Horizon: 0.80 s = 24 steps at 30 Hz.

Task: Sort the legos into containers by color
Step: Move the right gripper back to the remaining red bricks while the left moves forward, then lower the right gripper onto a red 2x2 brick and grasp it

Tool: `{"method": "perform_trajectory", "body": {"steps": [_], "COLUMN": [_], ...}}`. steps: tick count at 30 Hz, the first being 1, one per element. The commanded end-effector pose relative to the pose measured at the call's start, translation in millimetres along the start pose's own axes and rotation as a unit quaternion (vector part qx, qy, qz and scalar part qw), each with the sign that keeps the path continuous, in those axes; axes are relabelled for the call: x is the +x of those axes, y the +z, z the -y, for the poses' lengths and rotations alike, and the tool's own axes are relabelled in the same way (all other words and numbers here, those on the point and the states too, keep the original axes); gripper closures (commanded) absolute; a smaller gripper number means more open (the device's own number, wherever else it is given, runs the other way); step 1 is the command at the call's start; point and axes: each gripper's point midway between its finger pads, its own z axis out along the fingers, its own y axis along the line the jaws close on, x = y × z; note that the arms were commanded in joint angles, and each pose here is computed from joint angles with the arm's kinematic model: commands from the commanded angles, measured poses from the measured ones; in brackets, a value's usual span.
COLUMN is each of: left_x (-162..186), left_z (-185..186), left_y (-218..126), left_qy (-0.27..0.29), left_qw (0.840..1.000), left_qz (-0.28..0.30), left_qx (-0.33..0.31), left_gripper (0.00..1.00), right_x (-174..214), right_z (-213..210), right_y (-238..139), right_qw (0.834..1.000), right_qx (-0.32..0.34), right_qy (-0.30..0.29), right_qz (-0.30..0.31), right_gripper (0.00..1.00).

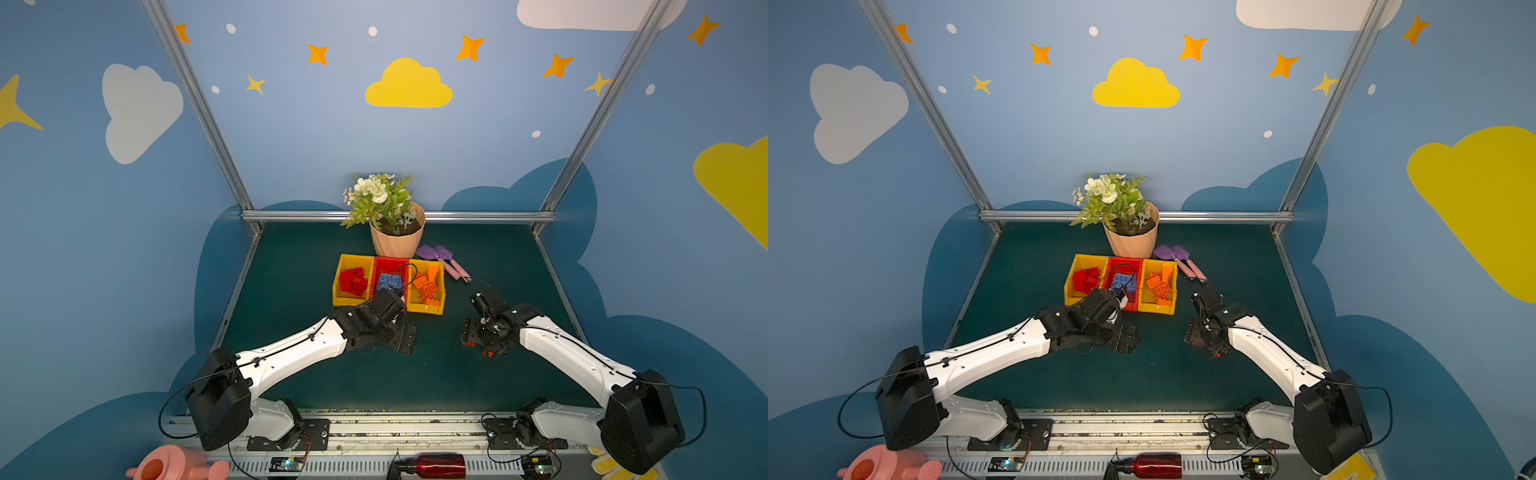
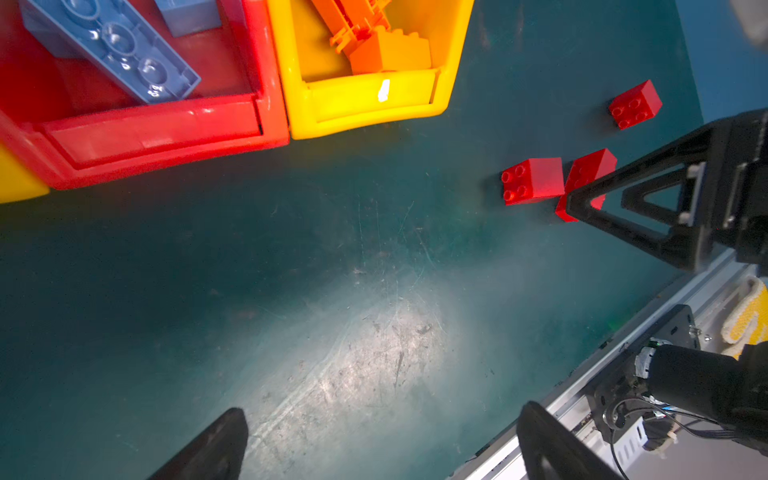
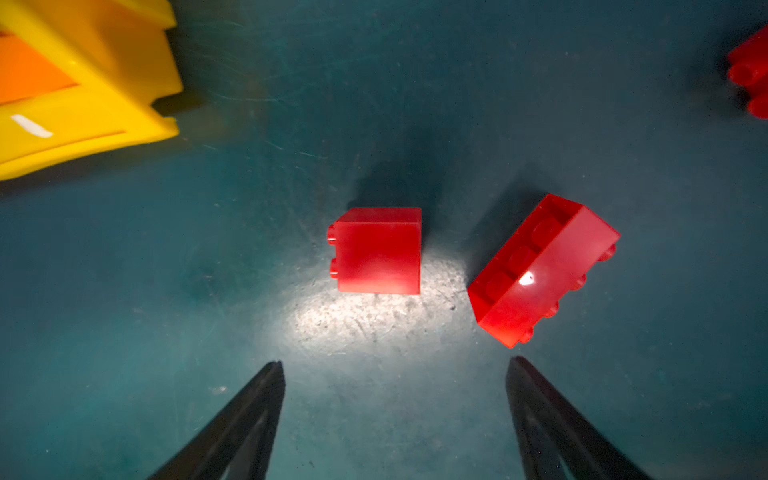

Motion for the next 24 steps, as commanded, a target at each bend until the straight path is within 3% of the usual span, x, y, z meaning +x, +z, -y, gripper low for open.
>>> {"method": "perform_trajectory", "body": {"steps": [1,12,15,24], "left_x": [-6.2,-0.2,1.4,4.8], "left_z": [-2.9,-26.1,-32.8,-47.1], "left_y": [-12.5,-21.5,-23.1,-26.6], "left_qy": [0.011,0.001,-0.004,-0.021], "left_qw": [1.000,0.998,0.997,0.995], "left_qz": [0.018,0.024,0.027,0.030], "left_qx": [-0.011,-0.064,-0.074,-0.090], "left_gripper": [0.00,0.00,0.00,0.00], "right_x": [-3.1,-13.0,-14.0,-12.2], "right_z": [-5.0,-16.3,-15.2,-11.0], "right_y": [6.9,26.8,34.0,52.9], "right_qw": [1.000,1.000,0.999,0.994], "right_qx": [-0.010,0.006,0.020,0.062], "right_qy": [-0.001,-0.012,-0.016,-0.031], "right_qz": [-0.003,-0.027,-0.039,-0.080], "right_gripper": [0.20,0.25,0.38,0.63]}}
